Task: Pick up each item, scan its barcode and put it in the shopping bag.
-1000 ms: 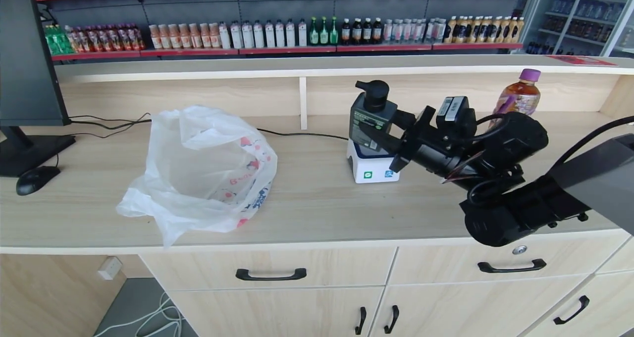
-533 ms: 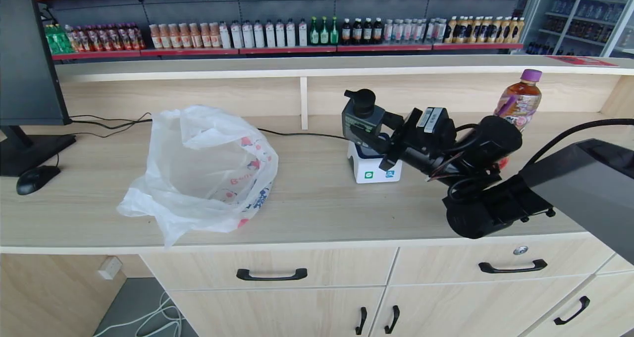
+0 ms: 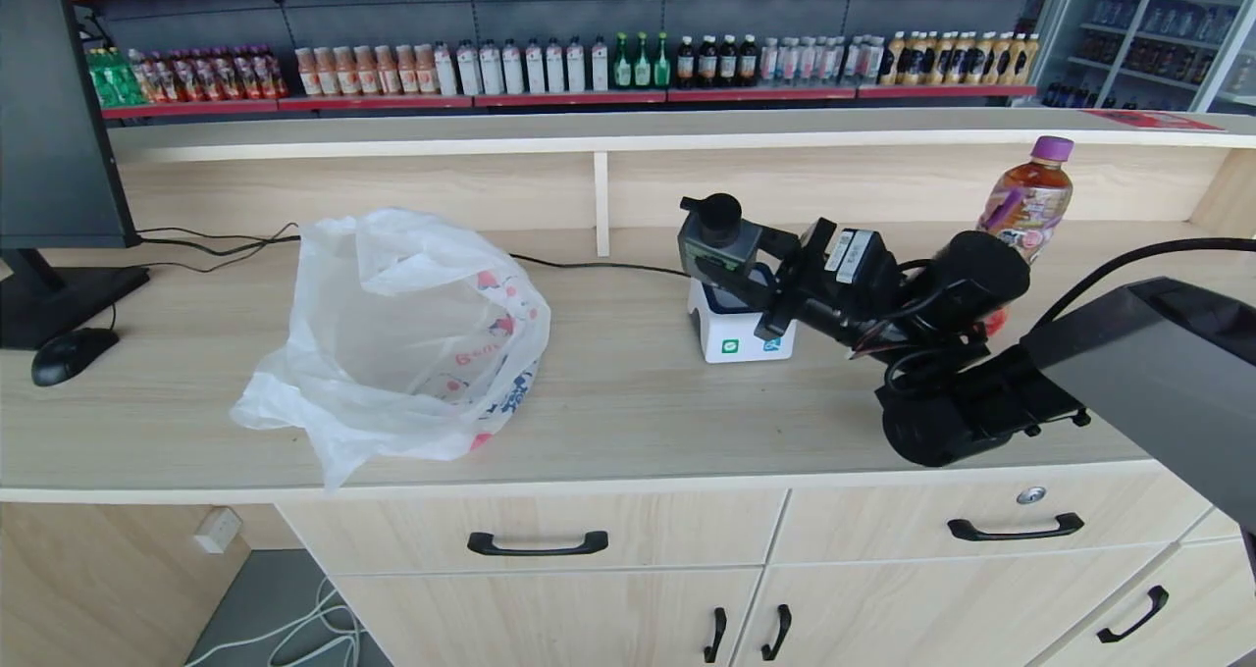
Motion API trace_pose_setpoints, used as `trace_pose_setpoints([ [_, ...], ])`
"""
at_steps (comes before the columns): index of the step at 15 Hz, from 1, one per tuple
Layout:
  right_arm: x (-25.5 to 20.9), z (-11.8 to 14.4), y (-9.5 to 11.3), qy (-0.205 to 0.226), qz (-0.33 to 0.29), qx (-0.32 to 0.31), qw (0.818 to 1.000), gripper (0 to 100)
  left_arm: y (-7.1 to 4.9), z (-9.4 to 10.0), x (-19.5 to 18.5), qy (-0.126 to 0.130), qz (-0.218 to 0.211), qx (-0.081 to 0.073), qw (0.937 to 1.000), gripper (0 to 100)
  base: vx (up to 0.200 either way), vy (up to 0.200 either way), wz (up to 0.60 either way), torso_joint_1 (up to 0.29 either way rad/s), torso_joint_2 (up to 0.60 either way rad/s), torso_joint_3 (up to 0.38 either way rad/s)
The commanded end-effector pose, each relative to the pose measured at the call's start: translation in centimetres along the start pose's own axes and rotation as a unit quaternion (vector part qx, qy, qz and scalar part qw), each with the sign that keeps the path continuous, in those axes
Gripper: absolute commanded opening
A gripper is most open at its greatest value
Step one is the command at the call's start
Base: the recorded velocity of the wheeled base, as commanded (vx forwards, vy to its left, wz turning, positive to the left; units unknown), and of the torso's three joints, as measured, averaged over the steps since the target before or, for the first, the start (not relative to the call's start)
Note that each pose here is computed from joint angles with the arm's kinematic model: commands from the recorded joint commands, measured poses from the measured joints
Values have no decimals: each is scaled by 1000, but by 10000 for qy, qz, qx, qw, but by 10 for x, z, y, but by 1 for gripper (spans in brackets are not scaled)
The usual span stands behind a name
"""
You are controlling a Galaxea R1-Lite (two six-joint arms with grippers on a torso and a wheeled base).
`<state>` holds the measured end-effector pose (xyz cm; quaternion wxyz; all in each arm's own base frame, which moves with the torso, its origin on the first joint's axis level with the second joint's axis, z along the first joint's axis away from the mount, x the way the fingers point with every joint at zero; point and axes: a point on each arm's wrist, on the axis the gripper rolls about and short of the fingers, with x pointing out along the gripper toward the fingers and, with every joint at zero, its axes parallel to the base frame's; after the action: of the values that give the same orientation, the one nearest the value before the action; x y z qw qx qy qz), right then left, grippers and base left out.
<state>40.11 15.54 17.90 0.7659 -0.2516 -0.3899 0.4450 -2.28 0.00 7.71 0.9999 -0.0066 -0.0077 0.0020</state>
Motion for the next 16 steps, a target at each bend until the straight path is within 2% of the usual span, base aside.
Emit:
trace_pose_setpoints([
  [1,-2,-5,-4,-48,65,-141,9999,0,0,0,0,-8,3,-3,10000,100,0,0,0,0,0,0],
  [3,-4,-13,-3,-158,321,-352,9987,0,0,0,0,-15,3,5,10000,100,0,0,0,0,0,0],
  [9,-4,-27,-5,-245,443,-534,9973,0,0,0,0,-15,3,43,10000,100,0,0,0,0,0,0],
  [16,-14,-45,-7,-103,391,-531,9978,0,0,0,0,-15,3,43,10000,100,0,0,0,0,0,0],
])
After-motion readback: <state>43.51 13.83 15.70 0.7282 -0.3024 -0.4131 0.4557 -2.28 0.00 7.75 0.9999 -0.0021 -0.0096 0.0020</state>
